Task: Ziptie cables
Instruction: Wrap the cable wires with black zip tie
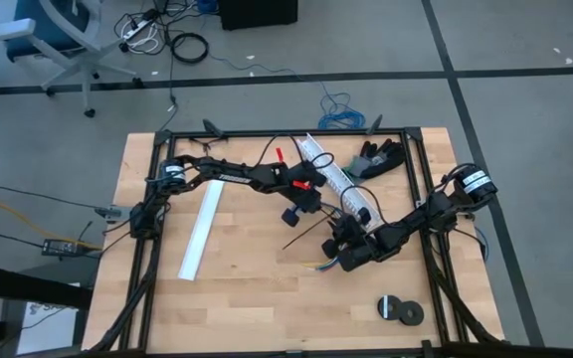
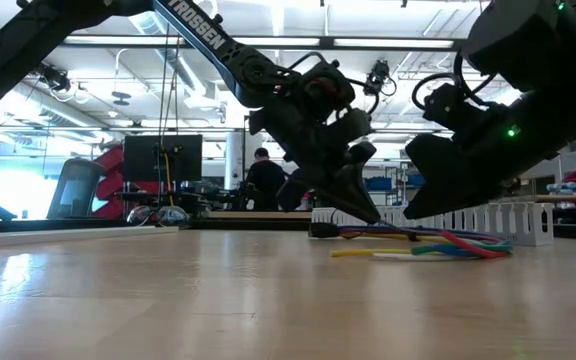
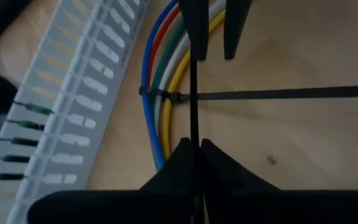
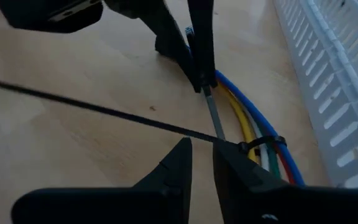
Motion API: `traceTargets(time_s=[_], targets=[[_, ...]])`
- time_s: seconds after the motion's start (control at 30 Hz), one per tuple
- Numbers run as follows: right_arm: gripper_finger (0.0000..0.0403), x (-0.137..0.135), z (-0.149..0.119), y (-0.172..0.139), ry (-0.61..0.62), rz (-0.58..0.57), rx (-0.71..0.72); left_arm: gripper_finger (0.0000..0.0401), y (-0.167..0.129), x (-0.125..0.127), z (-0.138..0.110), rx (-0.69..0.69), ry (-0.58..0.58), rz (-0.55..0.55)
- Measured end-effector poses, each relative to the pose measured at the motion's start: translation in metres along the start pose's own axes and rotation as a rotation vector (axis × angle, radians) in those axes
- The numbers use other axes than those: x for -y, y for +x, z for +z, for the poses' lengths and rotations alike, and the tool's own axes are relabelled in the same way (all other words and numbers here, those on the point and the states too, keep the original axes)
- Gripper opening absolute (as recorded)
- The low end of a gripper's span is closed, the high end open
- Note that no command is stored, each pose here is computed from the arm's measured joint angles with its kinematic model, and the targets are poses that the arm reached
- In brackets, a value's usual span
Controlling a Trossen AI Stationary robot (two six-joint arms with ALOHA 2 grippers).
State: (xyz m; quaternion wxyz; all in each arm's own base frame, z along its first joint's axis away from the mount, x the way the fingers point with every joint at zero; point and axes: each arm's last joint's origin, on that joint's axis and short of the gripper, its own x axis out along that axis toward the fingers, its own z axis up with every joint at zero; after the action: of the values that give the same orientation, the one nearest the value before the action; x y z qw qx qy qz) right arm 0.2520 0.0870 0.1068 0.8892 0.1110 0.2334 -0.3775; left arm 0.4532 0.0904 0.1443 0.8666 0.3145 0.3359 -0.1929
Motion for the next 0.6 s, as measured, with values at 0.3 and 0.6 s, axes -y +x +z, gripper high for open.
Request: traceTargets(time_s=[0.3, 0.6], targets=[[0.0052, 0.005, 0.011, 0.011, -0.102, -0.073, 0.066, 0.0021, 0.0, 0.003, -0.003, -0.039, -0.038, -0.028], [0.0073, 0.006, 0.035, 0.038, -0.196, 0.079, 0.011, 0.0021, -0.001, 0.004, -0.005, -0.088, -0.043, -0.016]])
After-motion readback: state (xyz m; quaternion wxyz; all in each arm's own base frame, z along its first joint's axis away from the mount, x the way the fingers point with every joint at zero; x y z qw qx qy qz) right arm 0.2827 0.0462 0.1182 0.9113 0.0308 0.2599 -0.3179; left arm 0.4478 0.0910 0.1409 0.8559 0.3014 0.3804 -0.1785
